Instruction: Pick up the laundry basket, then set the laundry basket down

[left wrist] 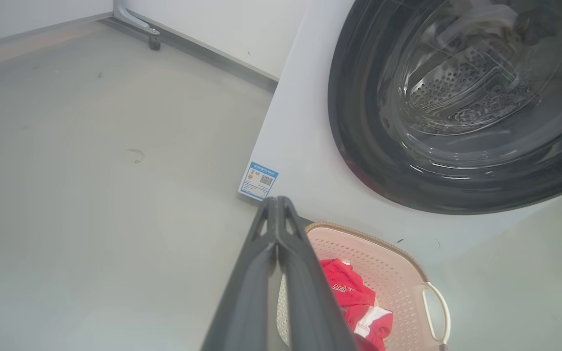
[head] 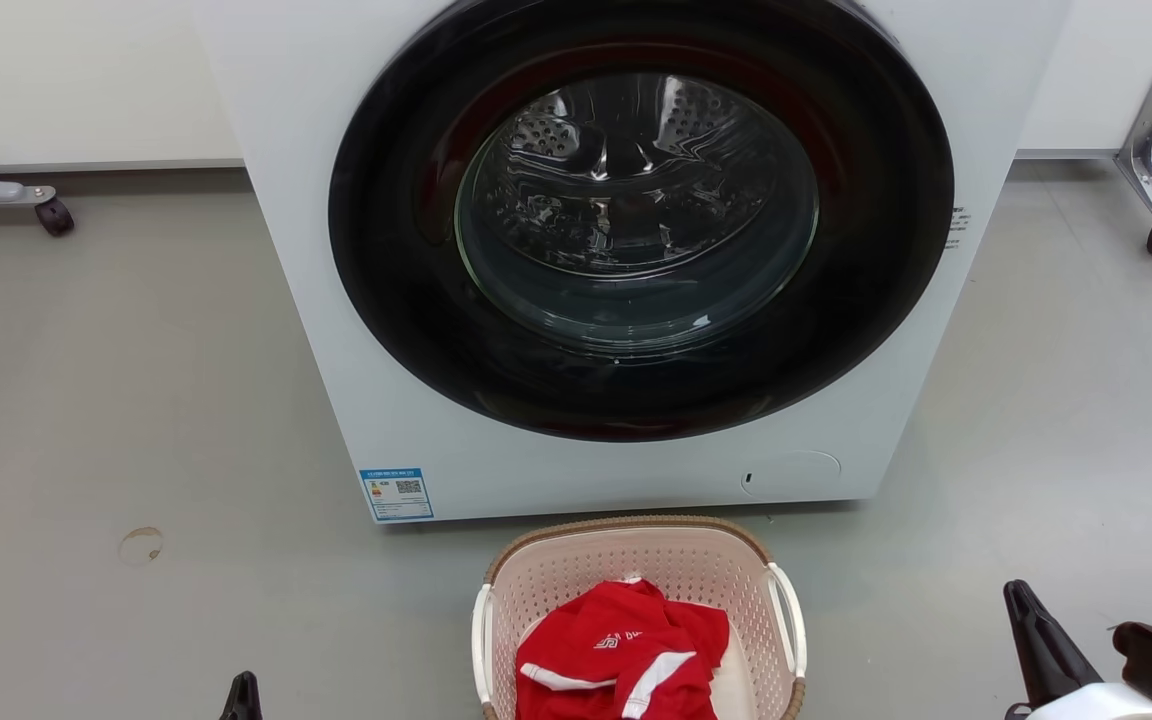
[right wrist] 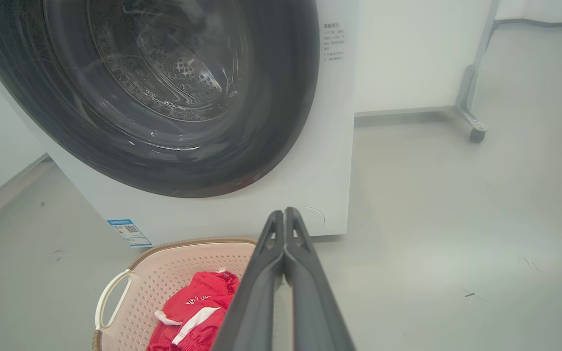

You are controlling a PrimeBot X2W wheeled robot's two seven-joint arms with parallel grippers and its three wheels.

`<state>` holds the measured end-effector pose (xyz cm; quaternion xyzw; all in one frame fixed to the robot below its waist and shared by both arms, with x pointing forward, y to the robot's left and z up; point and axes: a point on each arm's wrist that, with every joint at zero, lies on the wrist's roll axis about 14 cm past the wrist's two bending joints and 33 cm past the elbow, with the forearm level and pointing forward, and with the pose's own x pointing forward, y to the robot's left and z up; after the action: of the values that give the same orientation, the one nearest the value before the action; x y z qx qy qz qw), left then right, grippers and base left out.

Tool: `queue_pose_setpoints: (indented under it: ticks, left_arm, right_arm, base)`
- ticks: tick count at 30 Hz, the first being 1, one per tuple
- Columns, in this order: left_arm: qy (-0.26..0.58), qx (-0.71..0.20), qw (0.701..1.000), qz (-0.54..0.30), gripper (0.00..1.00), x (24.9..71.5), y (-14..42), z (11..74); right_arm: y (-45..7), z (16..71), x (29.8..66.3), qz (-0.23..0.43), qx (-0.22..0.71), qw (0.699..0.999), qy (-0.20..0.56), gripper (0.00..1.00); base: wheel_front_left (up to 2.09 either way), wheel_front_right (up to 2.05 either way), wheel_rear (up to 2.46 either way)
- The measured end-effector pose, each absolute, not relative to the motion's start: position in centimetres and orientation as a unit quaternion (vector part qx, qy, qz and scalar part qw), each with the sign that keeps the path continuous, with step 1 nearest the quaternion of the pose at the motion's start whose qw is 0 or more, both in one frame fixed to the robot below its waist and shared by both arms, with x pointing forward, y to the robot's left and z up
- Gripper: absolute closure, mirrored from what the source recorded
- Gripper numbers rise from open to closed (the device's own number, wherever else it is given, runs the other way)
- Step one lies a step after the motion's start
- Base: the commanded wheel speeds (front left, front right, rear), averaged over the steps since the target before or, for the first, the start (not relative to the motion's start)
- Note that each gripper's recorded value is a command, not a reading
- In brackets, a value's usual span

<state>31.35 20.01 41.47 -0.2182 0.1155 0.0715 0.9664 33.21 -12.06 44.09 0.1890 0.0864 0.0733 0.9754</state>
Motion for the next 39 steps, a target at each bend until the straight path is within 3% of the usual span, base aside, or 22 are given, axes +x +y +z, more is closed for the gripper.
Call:
queue_pose_setpoints:
  ticks: [39]
  left_arm:
    - [0.109, -0.413, 0.900, 0.091, 1.00, 33.1, 20.0, 42.4]
  right_arm:
    - [-15.4, 44.7, 34.9, -0.004, 0.397, 0.914, 0.090, 1.00]
  base:
    - [0.00, 0.00, 0.00]
